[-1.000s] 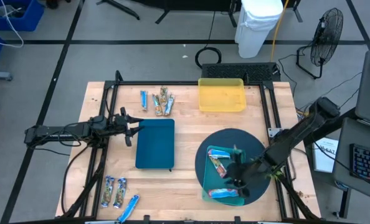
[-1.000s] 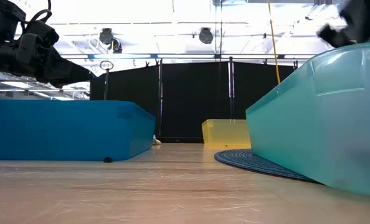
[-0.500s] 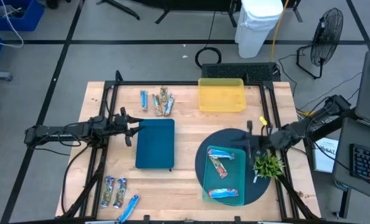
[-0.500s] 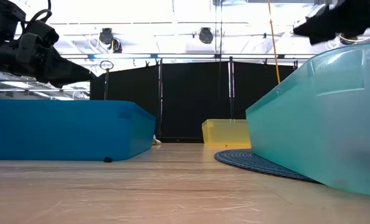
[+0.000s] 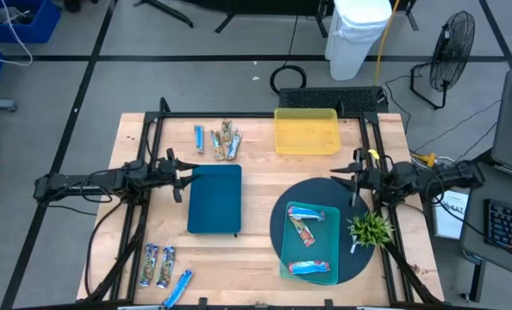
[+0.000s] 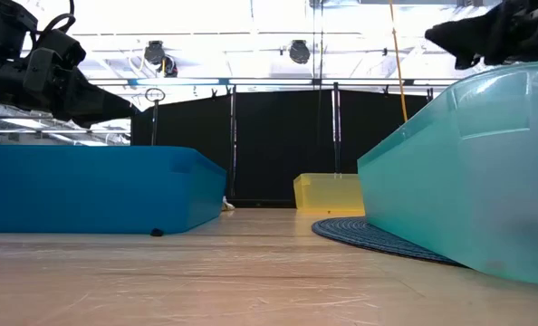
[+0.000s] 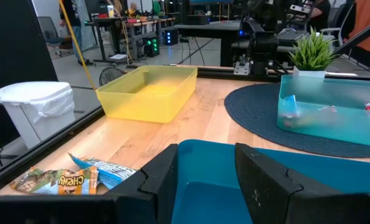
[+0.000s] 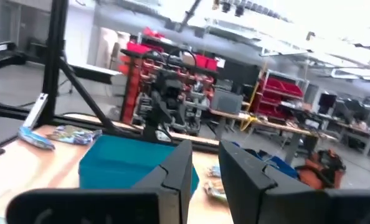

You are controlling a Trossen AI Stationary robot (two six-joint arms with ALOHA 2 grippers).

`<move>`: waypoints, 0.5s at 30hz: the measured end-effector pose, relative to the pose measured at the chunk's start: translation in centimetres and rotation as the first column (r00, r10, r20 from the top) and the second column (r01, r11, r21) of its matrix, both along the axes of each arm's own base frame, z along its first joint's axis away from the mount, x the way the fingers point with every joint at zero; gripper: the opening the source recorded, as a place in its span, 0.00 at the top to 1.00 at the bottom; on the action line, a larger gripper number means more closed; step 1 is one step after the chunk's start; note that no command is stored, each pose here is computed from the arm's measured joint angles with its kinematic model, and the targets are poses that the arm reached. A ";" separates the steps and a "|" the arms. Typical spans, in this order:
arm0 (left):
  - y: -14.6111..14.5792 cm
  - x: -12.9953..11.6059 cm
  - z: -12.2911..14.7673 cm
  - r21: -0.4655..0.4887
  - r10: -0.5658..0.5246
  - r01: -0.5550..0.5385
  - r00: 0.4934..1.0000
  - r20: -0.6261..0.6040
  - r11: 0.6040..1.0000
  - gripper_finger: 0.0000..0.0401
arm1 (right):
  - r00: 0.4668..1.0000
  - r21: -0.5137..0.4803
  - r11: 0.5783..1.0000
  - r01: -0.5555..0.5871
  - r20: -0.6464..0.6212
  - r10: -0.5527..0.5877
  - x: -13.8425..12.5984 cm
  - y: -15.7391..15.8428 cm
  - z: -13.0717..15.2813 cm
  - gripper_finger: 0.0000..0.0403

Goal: Pick and place Granola Bars by type
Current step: Put the left blue granola bar into the blue bin

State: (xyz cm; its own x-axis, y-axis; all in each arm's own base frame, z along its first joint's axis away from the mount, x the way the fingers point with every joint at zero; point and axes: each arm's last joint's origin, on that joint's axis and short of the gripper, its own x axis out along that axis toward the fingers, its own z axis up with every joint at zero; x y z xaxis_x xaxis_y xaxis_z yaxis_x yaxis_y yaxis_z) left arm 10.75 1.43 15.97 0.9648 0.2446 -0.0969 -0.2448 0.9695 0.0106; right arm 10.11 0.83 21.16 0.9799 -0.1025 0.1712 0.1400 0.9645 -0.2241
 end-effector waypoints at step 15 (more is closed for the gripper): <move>0.0 0.0 0.5 -0.017 0.002 -0.001 0.998 0.055 1.000 0.60 | 0.990 0.061 0.991 0.123 -0.074 -0.119 0.1 -3.3 -2.2 0.83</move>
State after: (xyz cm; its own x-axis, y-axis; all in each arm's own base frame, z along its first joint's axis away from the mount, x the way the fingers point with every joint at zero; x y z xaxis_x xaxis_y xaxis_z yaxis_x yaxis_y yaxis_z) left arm 10.78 1.43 16.45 0.9684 0.2449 -0.0476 -0.2461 0.9690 -0.0198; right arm 10.24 -2.45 18.96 0.9690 -0.2295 0.0916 0.2425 0.9542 -0.1751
